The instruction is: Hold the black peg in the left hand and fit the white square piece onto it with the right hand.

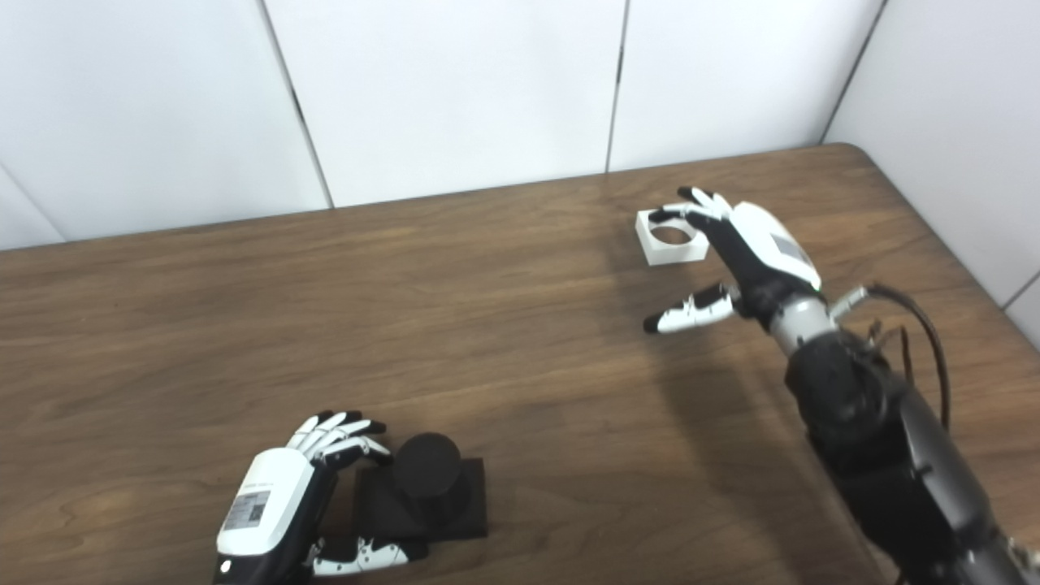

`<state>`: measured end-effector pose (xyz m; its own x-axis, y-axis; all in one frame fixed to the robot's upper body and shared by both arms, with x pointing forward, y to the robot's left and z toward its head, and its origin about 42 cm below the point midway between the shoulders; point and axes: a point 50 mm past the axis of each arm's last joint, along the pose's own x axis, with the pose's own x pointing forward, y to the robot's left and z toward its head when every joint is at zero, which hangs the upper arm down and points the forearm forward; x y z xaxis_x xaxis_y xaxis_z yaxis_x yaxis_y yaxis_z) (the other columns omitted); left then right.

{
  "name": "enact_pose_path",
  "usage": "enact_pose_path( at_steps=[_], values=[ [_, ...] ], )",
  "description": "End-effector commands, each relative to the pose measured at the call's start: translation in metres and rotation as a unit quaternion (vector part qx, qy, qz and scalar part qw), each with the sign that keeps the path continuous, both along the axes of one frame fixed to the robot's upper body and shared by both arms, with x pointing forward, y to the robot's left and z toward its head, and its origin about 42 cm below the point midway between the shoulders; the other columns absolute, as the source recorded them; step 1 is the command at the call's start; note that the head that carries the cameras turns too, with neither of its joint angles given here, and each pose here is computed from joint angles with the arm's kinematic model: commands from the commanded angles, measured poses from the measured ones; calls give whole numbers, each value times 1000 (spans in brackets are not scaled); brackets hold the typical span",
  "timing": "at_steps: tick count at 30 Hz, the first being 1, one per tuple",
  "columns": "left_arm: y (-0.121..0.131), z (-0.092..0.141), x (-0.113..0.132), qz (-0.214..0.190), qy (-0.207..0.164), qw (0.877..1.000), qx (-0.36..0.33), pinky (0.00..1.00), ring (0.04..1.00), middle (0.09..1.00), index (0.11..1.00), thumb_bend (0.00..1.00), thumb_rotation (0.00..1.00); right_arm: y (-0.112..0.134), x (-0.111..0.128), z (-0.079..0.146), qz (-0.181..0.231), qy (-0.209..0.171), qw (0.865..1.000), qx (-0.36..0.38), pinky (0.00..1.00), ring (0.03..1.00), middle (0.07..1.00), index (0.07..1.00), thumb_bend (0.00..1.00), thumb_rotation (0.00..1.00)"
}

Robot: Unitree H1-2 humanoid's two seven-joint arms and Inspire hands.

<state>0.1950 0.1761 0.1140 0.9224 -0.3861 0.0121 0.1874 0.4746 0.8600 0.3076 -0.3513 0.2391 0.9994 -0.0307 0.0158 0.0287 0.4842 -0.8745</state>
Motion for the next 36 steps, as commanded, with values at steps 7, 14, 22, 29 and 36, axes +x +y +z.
enact_pose_path(
  at_steps=[7, 14, 22, 29, 36],
  values=[
    [17, -9, -5, 7, 22, 999, 34, 900, 876, 797, 485, 522, 49, -19, 57, 36, -4, -7, 997, -81, 1000, 1000, 1000, 814, 923, 172],
    [18, -9, -5, 7, 24, 999, 34, 887, 871, 794, 485, 522, 49, -27, 89, 38, -13, 18, 994, -111, 1000, 1000, 1000, 829, 913, 180],
    [17, -9, -7, 6, 24, 999, 26, 883, 866, 789, 485, 522, 49, -31, 117, 36, -13, 53, 987, -148, 1000, 1000, 984, 830, 914, 181],
    [17, -9, -7, 7, 22, 999, 24, 879, 864, 788, 485, 522, 49, -26, 131, 31, -2, 91, 978, -190, 1000, 1000, 963, 834, 913, 176],
    [17, -7, -6, 10, 22, 999, 22, 879, 864, 789, 485, 522, 49, -19, 144, 24, 13, 117, 970, -212, 1000, 1000, 945, 828, 934, 196]
  ],
)
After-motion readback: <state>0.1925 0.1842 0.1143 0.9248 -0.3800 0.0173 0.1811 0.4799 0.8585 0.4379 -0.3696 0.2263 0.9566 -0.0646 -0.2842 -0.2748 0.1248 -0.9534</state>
